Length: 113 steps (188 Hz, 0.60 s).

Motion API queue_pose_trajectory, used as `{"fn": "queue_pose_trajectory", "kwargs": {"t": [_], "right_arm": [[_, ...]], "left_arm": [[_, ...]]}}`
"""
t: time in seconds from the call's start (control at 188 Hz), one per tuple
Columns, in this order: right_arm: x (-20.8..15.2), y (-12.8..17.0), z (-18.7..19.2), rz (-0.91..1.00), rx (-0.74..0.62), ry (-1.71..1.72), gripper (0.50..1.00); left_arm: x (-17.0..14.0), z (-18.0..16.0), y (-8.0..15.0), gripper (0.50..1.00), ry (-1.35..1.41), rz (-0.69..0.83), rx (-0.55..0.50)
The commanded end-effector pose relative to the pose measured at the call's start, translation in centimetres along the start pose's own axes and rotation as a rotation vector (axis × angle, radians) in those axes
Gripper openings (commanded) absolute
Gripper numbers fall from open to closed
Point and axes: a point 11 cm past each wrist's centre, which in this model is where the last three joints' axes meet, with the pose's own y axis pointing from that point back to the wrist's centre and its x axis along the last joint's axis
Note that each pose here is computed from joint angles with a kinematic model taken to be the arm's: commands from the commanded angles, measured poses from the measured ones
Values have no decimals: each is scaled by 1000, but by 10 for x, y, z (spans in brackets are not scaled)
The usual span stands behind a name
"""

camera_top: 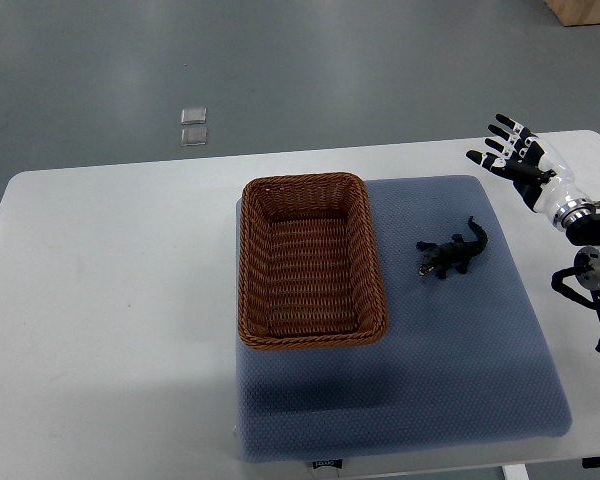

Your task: Place crocodile in brown basket with right hand

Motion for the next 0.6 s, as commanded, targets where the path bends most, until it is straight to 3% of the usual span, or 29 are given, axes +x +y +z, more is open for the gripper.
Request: {"fn": "queue_pose_trajectory", "kwargs": {"t": [0.0,0.595], "right_arm": [[1,0,0,1,1,1,930],[0,0,0,-1,-1,3,930]], "left_arm": [[1,1,0,1000,11,1,-2],[3,0,0,1000,2,11,1]]}}
